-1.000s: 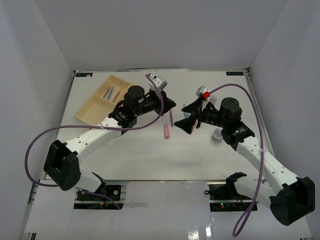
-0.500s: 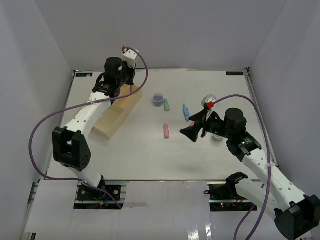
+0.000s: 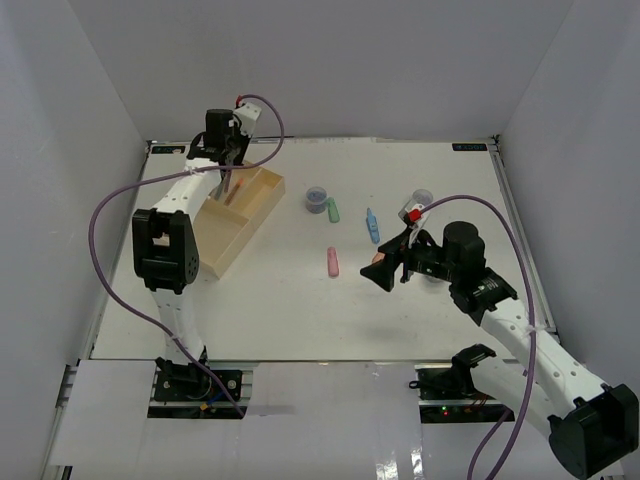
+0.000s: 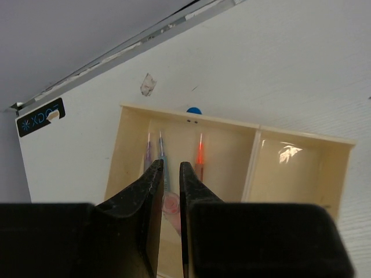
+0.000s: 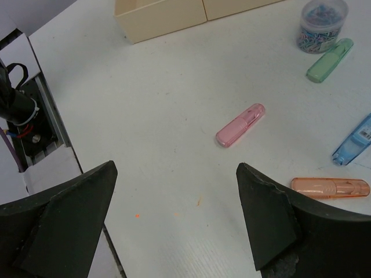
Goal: Sort the stationery into containers
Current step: Place the pen in the storage box.
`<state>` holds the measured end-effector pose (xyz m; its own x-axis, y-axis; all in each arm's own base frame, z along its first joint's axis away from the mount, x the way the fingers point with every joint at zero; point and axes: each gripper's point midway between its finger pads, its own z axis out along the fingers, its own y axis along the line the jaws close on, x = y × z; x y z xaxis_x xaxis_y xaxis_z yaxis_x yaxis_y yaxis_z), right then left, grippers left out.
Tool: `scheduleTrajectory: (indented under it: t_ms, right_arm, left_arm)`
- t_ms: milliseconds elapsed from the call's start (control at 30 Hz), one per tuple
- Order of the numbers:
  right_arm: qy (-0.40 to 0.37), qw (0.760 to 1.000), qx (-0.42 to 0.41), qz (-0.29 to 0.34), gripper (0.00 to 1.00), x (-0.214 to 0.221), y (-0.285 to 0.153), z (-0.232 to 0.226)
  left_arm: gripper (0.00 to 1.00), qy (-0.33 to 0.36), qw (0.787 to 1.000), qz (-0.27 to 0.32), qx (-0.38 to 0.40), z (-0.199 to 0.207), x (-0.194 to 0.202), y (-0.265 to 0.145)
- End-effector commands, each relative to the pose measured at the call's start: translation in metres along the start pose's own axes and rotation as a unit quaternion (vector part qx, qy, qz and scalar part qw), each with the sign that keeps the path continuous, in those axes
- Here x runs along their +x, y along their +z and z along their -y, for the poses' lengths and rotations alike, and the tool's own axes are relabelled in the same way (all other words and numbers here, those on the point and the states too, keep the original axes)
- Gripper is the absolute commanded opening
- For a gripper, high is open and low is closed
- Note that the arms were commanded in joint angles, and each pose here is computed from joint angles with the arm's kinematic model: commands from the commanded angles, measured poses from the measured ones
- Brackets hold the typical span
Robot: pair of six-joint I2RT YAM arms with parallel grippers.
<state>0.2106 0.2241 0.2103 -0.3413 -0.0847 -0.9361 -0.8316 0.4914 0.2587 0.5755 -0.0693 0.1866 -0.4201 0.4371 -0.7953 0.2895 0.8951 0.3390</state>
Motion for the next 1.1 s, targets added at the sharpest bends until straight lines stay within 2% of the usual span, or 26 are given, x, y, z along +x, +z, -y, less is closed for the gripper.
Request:
scheduleTrajectory:
  t_ms: [0, 133, 333, 433, 467, 600, 767, 800, 833, 900, 967, 1033, 1067]
  right_arm:
    - [0.002, 1.0, 0.005, 0.0, 0.9, 0.001, 0.002, 0.004]
    - [0.002, 1.0, 0.007, -0.006, 0.9, 0.004, 0.005, 0.006]
    - [0.004, 1.0, 0.007, -0.009, 0.9, 0.004, 0.006, 0.008]
    - [0.001, 1.0, 0.007, -0.007, 0.9, 0.003, 0.005, 0.007]
    - [0.001, 1.0, 0.007, -0.006, 0.9, 0.003, 0.005, 0.007]
    - [0.002, 1.0, 0.009, -0.001, 0.9, 0.003, 0.002, 0.005]
    - [-0.007, 1.0, 0.003, 0.012, 0.9, -0.004, -0.003, -0.001]
    - [-0.008, 1.0, 0.005, 0.016, 0.9, -0.006, -0.004, -0.001]
    - [-0.009, 1.0, 0.005, 0.017, 0.9, -0.007, -0.004, -0.001]
    - [-0.013, 1.0, 0.014, 0.024, 0.9, -0.01, -0.007, 0.0]
    - [-0.014, 0.999, 0.024, 0.03, 0.9, -0.012, -0.009, 0.002]
    - [-0.011, 0.999, 0.037, 0.033, 0.9, -0.011, -0.011, 0.005]
    - [-0.012, 0.998, 0.042, 0.035, 0.9, -0.012, -0.012, 0.007]
  left_arm:
    - [0.0, 0.015, 1.0, -0.001, -0.015, -0.021, -0.005, -0.002]
    - [0.0, 0.013, 1.0, -0.02, -0.003, -0.015, 0.014, 0.016]
    - [0.15, 0.01, 0.998, -0.058, 0.007, -0.006, 0.045, 0.038]
    - [0.31, 0.0, 0.998, -0.061, 0.01, -0.003, 0.048, 0.042]
    - [0.42, -0.005, 0.998, -0.062, 0.01, -0.002, 0.048, 0.043]
    - [0.59, -0.022, 0.998, -0.051, 0.006, -0.004, 0.038, 0.038]
    - [0.71, -0.067, 0.997, -0.017, -0.016, -0.02, 0.001, 0.006]
    - [0.75, -0.093, 0.995, 0.002, -0.022, -0.023, -0.016, -0.01]
    - [0.77, -0.109, 0.994, 0.0, -0.019, -0.02, -0.015, -0.009]
    - [0.81, -0.139, 0.989, 0.035, -0.017, -0.023, -0.043, -0.04]
    - [0.87, -0.186, 0.981, 0.058, -0.004, -0.013, -0.06, -0.071]
    - [0.96, -0.237, 0.97, 0.051, 0.008, 0.008, -0.057, -0.086]
    - [0.98, -0.25, 0.966, 0.064, 0.009, 0.011, -0.065, -0.107]
